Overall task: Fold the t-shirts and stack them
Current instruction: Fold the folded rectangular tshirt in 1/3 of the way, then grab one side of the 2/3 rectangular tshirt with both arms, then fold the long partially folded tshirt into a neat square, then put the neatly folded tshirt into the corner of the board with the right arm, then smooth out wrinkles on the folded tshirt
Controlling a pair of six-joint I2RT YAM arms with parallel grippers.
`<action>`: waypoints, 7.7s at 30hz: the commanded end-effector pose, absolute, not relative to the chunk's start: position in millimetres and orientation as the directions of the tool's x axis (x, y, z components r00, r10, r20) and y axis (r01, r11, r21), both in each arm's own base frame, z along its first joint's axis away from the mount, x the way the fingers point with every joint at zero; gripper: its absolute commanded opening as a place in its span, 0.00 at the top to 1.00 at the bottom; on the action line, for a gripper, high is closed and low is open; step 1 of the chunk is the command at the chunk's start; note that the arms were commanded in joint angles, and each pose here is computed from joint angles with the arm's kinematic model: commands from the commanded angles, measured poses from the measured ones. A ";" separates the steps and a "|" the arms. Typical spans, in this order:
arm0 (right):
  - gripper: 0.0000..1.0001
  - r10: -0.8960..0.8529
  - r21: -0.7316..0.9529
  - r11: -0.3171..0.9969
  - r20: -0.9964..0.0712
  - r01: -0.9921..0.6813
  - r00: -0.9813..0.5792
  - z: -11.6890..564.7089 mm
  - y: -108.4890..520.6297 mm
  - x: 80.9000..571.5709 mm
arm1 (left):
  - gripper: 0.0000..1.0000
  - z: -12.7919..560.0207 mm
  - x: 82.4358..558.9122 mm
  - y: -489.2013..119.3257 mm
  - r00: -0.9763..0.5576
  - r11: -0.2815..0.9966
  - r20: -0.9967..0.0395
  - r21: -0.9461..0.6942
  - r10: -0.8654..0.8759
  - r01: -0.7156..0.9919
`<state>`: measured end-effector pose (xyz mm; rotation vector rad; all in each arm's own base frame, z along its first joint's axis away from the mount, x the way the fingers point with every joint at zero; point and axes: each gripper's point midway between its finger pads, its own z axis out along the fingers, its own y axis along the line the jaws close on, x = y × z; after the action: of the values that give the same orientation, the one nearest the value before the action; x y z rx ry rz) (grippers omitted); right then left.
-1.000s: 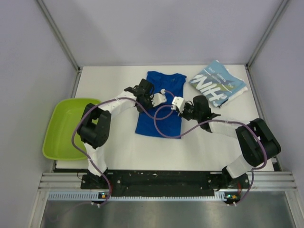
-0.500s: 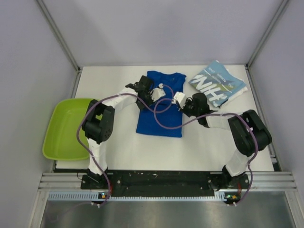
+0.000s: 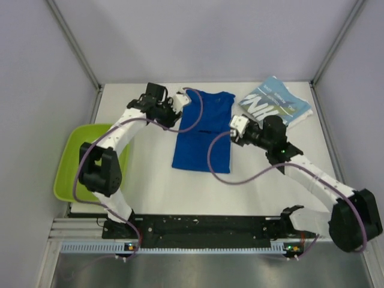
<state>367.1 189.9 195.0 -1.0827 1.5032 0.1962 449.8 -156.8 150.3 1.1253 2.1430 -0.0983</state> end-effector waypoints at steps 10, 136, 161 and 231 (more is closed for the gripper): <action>0.43 -0.736 -0.496 -0.193 -0.497 -0.847 0.459 59.7 237.4 240.7 | 0.42 67.0 280.9 -180.5 0.032 0.043 -0.563 0.120 0.826 0.992; 1.00 0.462 0.716 0.697 -0.498 -0.048 -0.734 81.1 164.8 459.0 | 0.44 132.6 447.3 -184.7 -0.494 0.706 -0.630 0.125 0.599 0.697; 1.00 0.634 0.654 0.750 -0.666 0.103 -0.393 232.2 44.6 605.0 | 0.43 147.8 445.9 -151.4 -0.523 0.744 -0.638 0.120 0.565 0.657; 0.82 0.522 0.313 0.808 -0.774 0.500 -0.358 137.2 -170.9 511.8 | 0.44 124.9 442.4 -152.6 -0.543 0.713 -0.583 0.091 0.604 0.695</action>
<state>501.3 -144.9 131.5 0.7656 2.0245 0.0984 439.2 -153.1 122.0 0.9651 2.3320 -0.2068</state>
